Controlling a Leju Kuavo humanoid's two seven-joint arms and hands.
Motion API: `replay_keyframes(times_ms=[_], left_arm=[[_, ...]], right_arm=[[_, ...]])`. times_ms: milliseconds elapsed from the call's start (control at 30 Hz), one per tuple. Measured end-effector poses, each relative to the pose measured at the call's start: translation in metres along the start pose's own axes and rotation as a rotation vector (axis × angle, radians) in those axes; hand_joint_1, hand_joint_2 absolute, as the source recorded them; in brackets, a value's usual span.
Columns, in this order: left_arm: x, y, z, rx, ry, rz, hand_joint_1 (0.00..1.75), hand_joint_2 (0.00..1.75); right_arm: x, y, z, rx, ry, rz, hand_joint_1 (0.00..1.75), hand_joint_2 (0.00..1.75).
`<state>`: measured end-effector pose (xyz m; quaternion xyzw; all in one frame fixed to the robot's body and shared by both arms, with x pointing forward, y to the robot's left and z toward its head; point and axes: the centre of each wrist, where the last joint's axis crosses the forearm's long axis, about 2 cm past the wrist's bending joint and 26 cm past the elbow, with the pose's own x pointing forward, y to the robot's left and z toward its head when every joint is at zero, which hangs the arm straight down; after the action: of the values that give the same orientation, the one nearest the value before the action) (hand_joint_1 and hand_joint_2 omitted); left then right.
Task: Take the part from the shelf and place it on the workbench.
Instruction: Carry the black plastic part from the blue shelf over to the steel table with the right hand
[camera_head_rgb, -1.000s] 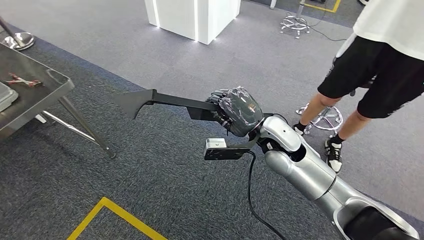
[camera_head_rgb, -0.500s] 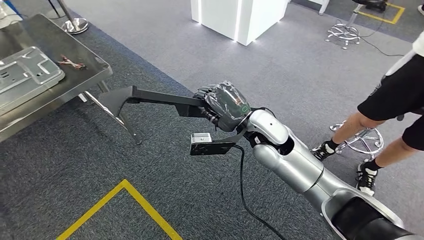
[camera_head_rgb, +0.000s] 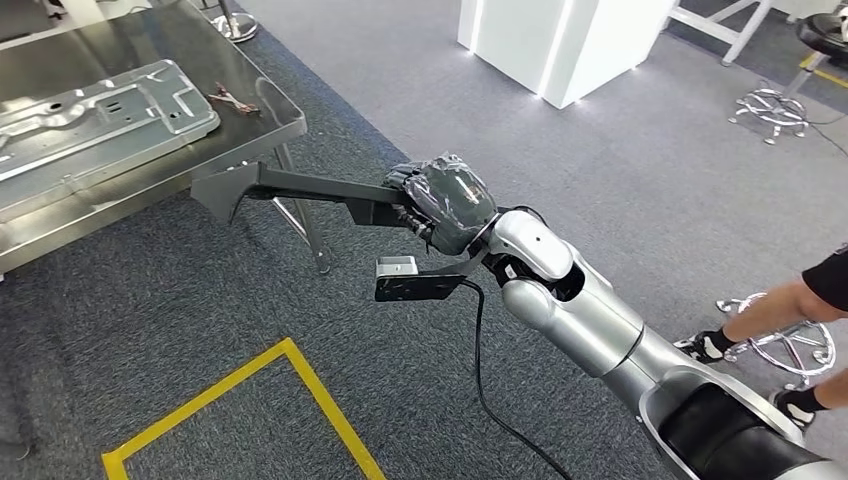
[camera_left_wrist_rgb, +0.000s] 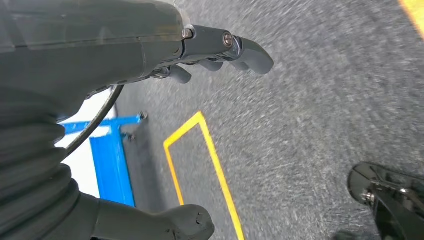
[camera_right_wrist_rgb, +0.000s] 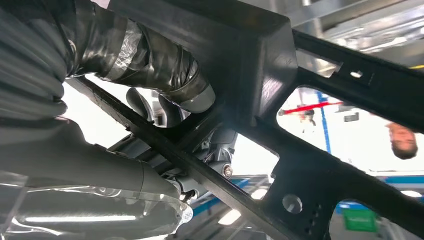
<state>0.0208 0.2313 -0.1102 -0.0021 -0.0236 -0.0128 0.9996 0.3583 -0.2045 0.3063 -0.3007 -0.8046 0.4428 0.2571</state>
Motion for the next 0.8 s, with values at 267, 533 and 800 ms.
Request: replay_keyframes(times_ms=[267, 533, 800], left_arm=[[-0.0038, -0.0007, 0.0, 0.0, 0.017, 0.01, 0.0, 1.75], [-0.0022, -0.0003, 0.0, 0.001, 0.019, 0.018, 0.0, 1.75], [-0.0015, -0.0003, 0.0, 0.001, 0.019, 0.02, 0.0, 1.75]], right_arm=[[0.0011, 0.0, 0.0013, 0.004, -0.007, -0.002, 1.75, 1.75], [0.0021, 0.0013, 0.0023, 0.01, -0.011, -0.004, 1.75, 1.75], [-0.001, -0.0036, 0.0019, 0.014, -0.014, 0.003, 1.75, 1.75]])
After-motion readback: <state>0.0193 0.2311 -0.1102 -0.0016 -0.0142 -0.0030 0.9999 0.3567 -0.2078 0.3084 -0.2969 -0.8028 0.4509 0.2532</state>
